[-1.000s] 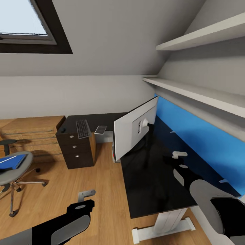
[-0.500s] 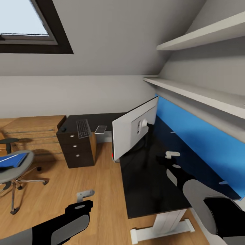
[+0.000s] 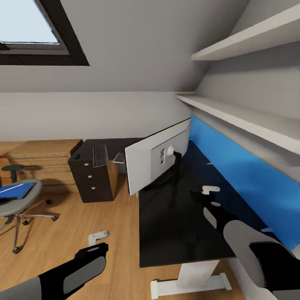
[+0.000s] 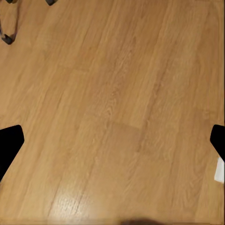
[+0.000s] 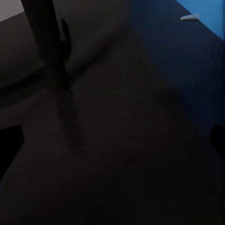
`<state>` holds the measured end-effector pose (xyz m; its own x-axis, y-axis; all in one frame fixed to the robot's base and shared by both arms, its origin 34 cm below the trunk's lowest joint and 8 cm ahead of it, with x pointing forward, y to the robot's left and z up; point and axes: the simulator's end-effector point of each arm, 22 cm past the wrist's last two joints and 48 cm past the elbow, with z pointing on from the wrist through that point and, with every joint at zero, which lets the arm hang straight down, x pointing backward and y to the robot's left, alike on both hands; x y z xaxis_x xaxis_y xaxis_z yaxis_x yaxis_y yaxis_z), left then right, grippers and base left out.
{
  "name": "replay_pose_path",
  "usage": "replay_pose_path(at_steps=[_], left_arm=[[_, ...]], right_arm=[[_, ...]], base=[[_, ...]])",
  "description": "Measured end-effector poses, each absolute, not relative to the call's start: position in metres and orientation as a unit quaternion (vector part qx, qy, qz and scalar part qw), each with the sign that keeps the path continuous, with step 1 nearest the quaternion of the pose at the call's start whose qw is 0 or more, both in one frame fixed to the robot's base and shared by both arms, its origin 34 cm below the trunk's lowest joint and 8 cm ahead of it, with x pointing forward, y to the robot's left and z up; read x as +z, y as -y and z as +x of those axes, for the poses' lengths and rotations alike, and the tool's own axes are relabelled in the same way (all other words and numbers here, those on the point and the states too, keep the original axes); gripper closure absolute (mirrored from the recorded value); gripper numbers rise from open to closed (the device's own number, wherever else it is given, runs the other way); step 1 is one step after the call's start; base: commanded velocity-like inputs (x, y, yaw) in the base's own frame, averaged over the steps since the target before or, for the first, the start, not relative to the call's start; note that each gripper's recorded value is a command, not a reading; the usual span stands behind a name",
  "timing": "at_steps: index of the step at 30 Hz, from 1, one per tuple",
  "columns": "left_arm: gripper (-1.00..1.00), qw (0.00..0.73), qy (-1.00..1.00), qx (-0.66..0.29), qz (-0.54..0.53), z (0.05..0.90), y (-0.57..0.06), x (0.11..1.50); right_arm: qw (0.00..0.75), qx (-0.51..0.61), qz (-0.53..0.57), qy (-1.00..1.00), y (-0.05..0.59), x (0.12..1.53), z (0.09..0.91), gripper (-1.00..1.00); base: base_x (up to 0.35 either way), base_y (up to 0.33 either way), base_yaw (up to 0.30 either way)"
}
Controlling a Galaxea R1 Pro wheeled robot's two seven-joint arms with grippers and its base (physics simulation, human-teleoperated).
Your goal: In the bedroom, organize the workspace by keeping the computer under the desk, ensuring the monitor is on the desk, placing the keyboard on the desk next to the monitor, placing the mouse on the desk next to the keyboard, moving the folder from the swivel chair onto the desk next to the mouse, stacking the notebook on top of the folder with the pen on top of the notebook, and positioning the swivel chair next to the desk.
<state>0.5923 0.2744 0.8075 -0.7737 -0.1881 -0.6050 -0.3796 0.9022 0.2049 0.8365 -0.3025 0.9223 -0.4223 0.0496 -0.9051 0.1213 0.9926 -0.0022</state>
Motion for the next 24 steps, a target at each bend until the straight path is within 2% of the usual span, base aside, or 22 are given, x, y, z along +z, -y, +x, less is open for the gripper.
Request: replay_pose_path(at_steps=[9, 24], left_arm=[[-1.00, 0.304, -0.930, 0.137, -0.155, 0.599, -0.270, 0.806], [-1.00, 0.310, -0.929, 0.129, -0.157, 0.603, -0.269, 0.813]], right_arm=[[0.538, -0.035, 0.049, -0.841, 0.305, 0.922, 0.835, -1.00], [0.563, -0.042, -0.015, -0.825, 0.293, 0.893, 0.809, -1.00]], base=[[0.041, -0.026, 0.001], [0.265, 0.039, 0.000]])
